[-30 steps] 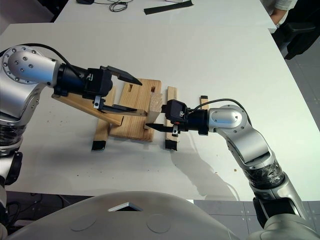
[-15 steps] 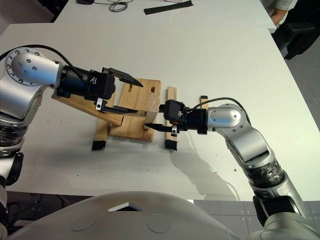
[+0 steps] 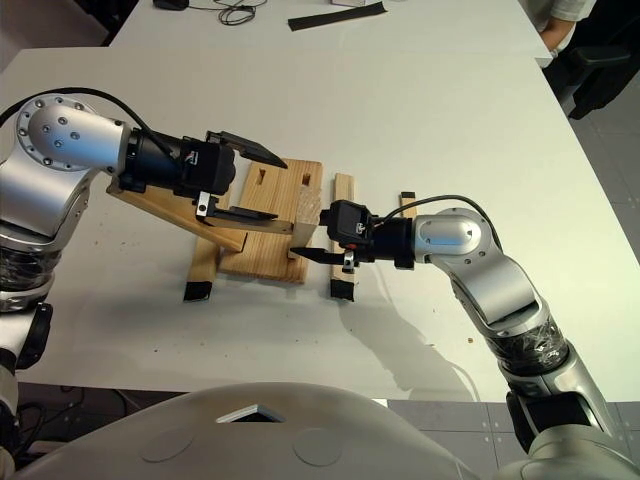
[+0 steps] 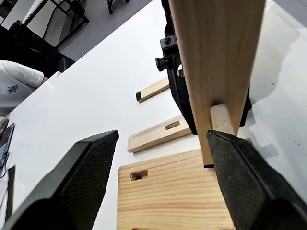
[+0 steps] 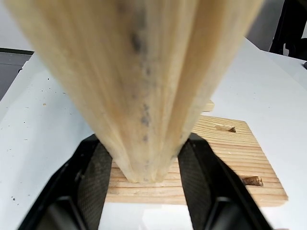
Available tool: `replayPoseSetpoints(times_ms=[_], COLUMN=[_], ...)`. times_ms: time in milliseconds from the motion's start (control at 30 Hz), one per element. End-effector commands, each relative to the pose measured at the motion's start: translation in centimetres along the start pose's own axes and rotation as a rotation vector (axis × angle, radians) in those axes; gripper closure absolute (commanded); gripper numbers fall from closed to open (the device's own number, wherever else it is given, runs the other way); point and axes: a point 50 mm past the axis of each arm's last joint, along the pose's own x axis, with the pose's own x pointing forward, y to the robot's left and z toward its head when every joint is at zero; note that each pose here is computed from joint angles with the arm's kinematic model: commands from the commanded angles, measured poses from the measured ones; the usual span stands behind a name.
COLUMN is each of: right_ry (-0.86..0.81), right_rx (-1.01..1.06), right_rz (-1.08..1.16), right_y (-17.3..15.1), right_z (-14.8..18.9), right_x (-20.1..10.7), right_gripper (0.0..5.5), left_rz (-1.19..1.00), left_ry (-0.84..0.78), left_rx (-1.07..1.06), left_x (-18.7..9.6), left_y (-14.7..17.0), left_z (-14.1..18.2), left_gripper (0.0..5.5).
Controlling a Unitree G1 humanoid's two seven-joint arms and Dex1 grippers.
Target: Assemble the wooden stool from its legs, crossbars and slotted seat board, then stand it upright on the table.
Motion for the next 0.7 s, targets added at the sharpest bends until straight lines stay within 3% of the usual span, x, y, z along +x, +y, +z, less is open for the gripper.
replayPoseSetpoints(times_ms=[33, 200, 400, 700], right_ry=[-0.027, -0.026, -0.03, -0.027], right_rx=[-0.01, -0.013, -0.015, -0.008], right_rz=[0.06, 0.053, 0.043, 0.036], right_y=[0.6, 0.4, 0.3, 0.3], right_z=[0.5, 0.5, 0.5, 0.4], right_x=[0.6, 0.5, 0.5, 0.4], right_gripper=[3.49, 3.49, 3.49, 3.49], left_rz=[-0.117, -0.091, 0.046, 0.053], left_ry=[0.01, 0.013, -0.053, -0.152], left_rx=[-0.16, -0.165, -0.18, -0.213], left_x=[2.6, 2.6, 2.0, -0.8], left_y=[-3.6, -3.2, -0.3, 1.1], left_z=[-3.0, -3.1, -1.8, 0.3], left_gripper=[2.08, 2.08, 2.08, 2.08])
